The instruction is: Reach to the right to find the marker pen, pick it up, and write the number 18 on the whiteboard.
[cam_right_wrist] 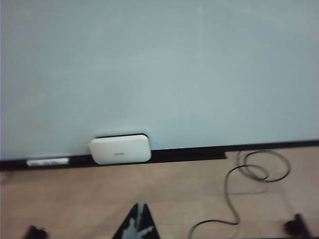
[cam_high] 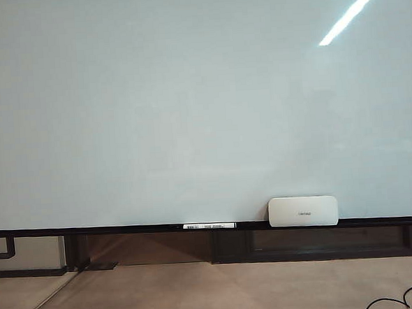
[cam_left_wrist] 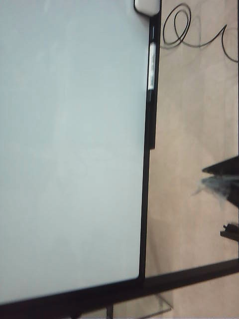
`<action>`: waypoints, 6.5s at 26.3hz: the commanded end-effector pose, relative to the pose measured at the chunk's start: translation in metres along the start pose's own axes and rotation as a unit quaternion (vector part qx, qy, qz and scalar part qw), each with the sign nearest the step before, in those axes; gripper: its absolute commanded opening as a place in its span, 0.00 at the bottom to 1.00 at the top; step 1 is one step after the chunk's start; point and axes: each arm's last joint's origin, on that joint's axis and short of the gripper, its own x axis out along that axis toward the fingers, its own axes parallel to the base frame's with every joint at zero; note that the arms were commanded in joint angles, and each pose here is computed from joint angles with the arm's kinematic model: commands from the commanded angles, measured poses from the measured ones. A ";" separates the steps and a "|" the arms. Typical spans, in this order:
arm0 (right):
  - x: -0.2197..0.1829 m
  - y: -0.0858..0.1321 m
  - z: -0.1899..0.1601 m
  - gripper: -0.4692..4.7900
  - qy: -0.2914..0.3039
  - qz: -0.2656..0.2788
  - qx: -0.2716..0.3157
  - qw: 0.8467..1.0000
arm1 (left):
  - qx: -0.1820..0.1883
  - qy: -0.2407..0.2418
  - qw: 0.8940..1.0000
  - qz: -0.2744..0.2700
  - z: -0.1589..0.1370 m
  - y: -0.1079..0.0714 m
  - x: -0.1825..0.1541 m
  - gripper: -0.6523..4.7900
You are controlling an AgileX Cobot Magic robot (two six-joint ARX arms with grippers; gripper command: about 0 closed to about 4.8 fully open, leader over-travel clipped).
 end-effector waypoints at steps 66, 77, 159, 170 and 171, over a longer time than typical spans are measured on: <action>0.114 -0.203 0.087 0.09 0.047 -0.196 -0.161 0.966 | 0.005 0.012 0.925 -0.379 0.033 -0.059 0.107 0.11; 0.109 -0.285 0.089 0.09 0.041 -0.114 -0.102 0.987 | 0.012 0.017 0.925 -0.378 0.031 -0.059 0.107 0.11; 0.234 -0.420 0.039 0.54 -0.051 -0.057 -0.126 0.989 | -0.007 0.121 0.942 -0.313 -0.009 -0.068 0.121 0.11; 0.243 -0.418 0.039 0.54 -0.047 -0.069 -0.123 0.989 | -0.008 0.122 0.942 -0.312 -0.009 -0.068 0.121 0.11; 0.245 -0.417 0.040 0.54 -0.048 -0.067 -0.125 0.989 | -0.008 0.122 0.942 -0.312 -0.009 -0.068 0.121 0.11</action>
